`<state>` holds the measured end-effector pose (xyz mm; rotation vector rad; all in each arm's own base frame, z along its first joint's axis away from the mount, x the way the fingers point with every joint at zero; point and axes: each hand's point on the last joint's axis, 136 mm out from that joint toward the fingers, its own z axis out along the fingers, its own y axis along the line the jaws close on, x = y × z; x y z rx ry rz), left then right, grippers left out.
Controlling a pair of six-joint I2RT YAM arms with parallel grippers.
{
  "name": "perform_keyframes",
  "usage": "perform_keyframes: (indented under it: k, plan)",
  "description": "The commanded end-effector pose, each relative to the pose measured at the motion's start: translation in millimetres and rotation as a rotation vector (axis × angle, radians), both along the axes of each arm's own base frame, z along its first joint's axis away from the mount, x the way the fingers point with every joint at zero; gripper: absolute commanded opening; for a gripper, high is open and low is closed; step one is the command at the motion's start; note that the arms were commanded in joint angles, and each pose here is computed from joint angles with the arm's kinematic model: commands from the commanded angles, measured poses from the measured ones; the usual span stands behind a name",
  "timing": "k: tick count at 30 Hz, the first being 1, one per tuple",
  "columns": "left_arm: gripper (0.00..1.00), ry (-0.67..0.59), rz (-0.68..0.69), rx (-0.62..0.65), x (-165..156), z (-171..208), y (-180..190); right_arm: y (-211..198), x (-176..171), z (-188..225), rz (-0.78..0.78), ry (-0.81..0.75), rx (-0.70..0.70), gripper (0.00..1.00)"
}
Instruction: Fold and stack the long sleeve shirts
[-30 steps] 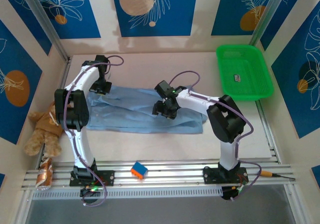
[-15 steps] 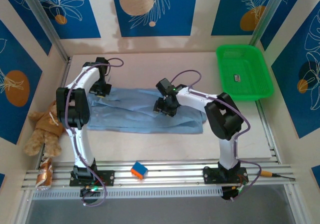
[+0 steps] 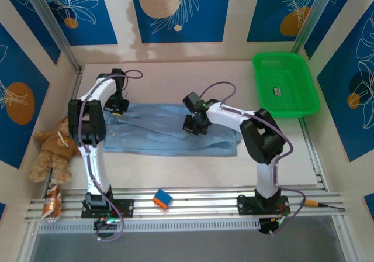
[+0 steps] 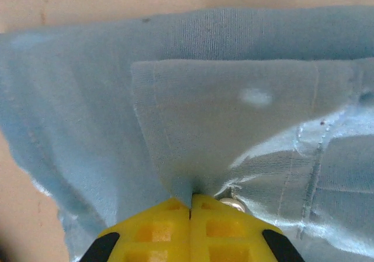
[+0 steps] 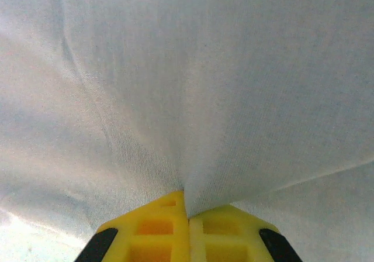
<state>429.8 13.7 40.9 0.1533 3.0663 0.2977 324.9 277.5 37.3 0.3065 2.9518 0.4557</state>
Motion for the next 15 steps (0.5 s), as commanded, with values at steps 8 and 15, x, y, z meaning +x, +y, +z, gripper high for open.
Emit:
perform_keyframes:
  k: [8, 15]
  plan:
    - [0.57, -0.022, 0.070, 0.018, 10, 7, 23, -13, -26, -6, 0.020, 0.057, -0.008, 0.09]
    - [0.79, -0.293, 0.129, -0.107, 12, 110, 3, -13, -24, 37, 0.043, -0.009, 0.022, 0.43]
